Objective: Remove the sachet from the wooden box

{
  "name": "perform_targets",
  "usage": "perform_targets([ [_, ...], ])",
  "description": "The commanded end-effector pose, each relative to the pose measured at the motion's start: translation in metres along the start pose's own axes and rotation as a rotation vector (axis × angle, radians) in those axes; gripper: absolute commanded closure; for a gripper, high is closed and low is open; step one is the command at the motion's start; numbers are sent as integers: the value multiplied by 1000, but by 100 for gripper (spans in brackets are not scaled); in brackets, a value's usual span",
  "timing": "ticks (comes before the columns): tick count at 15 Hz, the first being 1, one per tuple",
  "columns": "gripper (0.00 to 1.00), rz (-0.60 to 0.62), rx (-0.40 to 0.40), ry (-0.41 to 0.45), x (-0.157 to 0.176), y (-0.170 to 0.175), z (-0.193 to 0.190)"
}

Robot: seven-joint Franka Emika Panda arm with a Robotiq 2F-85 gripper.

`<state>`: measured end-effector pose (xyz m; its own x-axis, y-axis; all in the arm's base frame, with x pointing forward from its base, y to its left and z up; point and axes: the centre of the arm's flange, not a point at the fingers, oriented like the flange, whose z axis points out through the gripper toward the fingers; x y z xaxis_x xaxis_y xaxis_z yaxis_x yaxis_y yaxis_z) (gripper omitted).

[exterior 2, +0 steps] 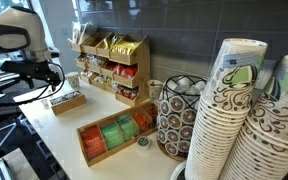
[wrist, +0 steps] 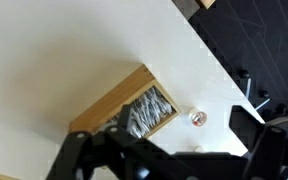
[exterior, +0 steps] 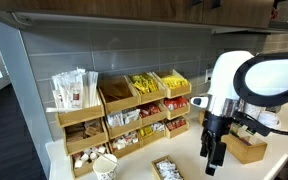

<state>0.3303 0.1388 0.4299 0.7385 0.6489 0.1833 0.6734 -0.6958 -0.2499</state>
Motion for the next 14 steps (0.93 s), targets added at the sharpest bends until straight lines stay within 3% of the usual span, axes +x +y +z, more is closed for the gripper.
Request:
perform_targets([
  [1, 0, -139, 56, 23, 26, -17, 40],
  [2, 0, -74, 20, 13, 13, -14, 18],
  [8, 0, -76, 19, 15, 17, -14, 19],
  [10, 0, -145, 41, 19, 23, -19, 33],
  [14, 0, -298, 166, 62, 36, -40, 73],
])
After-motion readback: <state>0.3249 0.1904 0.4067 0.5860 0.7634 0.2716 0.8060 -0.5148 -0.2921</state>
